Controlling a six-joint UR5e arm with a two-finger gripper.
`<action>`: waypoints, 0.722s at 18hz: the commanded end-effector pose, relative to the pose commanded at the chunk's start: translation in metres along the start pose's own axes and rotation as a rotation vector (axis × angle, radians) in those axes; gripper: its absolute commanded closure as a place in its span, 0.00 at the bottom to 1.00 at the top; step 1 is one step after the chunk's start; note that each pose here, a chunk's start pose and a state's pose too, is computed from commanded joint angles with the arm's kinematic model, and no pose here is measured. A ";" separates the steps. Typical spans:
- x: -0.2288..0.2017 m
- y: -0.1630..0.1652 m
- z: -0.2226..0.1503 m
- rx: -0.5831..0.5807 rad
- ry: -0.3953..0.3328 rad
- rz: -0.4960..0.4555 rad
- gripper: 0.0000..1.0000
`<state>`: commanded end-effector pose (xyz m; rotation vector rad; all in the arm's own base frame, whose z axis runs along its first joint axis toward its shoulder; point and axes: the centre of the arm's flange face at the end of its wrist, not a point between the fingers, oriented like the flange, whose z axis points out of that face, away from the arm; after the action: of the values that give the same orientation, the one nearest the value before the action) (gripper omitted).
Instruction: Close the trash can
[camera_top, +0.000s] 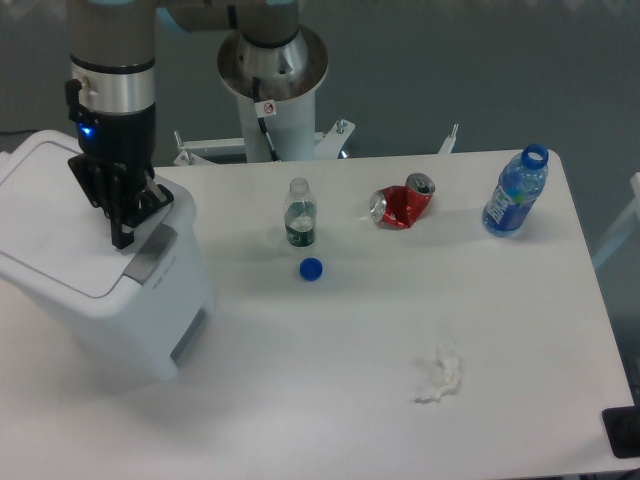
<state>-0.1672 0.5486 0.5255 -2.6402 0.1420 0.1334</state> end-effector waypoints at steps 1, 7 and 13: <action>-0.012 0.004 -0.004 0.002 -0.014 -0.017 0.31; -0.100 0.050 -0.010 -0.031 -0.088 -0.142 0.00; -0.203 0.122 0.043 -0.145 -0.076 -0.107 0.00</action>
<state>-0.3859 0.4777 0.4553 -2.7751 -0.0361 0.2156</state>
